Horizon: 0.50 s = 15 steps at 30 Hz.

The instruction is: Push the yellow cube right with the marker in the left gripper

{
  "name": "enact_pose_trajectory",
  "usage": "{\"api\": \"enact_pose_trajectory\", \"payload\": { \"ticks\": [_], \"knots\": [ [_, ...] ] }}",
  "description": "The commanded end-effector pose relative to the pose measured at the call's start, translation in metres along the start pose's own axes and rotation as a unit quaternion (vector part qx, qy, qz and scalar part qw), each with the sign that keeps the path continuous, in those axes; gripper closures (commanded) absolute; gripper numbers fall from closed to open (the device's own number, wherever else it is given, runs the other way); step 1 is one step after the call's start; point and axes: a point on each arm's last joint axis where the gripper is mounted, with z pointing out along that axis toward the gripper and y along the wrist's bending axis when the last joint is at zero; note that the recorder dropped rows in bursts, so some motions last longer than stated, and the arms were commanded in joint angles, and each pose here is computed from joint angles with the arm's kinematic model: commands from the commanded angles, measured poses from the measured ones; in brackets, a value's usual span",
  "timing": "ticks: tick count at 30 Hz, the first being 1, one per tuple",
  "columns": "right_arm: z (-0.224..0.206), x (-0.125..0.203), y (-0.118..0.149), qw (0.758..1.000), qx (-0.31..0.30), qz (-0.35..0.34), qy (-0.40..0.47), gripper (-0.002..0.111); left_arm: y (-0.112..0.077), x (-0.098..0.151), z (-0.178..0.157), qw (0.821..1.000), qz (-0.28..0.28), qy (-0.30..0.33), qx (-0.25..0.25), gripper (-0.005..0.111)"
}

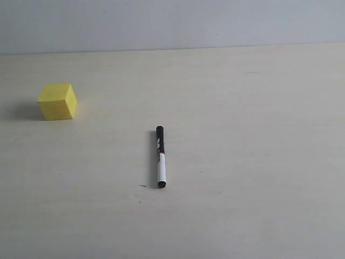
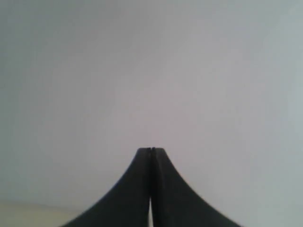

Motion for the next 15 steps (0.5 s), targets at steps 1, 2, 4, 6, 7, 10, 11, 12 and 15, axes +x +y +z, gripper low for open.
{"api": "enact_pose_trajectory", "payload": {
  "ticks": [1,2,4,6,7,10,11,12,15],
  "knots": [
    [0.000,0.001,0.000,1.000,0.002,0.000,-0.002,0.108,0.005,-0.013,0.053,0.959,0.115,0.237,-0.105,0.107],
    [0.000,0.001,0.000,1.000,0.002,0.000,-0.002,0.108,0.006,-0.016,0.063,0.942,0.134,0.283,-0.119,0.107],
    [0.000,0.001,0.000,1.000,0.002,0.000,-0.002,0.108,0.004,-0.022,0.080,0.914,0.149,0.355,-0.129,0.105],
    [0.000,0.001,0.000,1.000,0.002,0.000,-0.002,0.108,0.000,-0.020,0.097,0.884,0.141,0.429,-0.120,0.100],
    [0.000,0.001,0.000,1.000,0.002,0.000,-0.002,0.108,-0.002,-0.015,0.105,0.873,0.131,0.458,-0.108,0.097],
    [0.000,0.001,0.000,1.000,0.002,0.000,-0.002,0.108,-0.016,0.003,0.128,0.852,0.071,0.518,-0.027,0.084],
    [0.000,0.001,0.000,1.000,0.002,0.000,-0.002,0.108,-0.023,0.011,0.136,0.848,0.045,0.528,0.012,0.079],
    [0.000,0.001,0.000,1.000,0.002,0.000,-0.002,0.108,-0.030,0.019,0.145,0.848,0.015,0.528,0.044,0.075],
    [0.000,0.001,0.000,1.000,0.002,0.000,-0.002,0.108,-0.049,0.051,0.165,0.831,-0.020,0.548,0.089,0.075]
  ]
}}
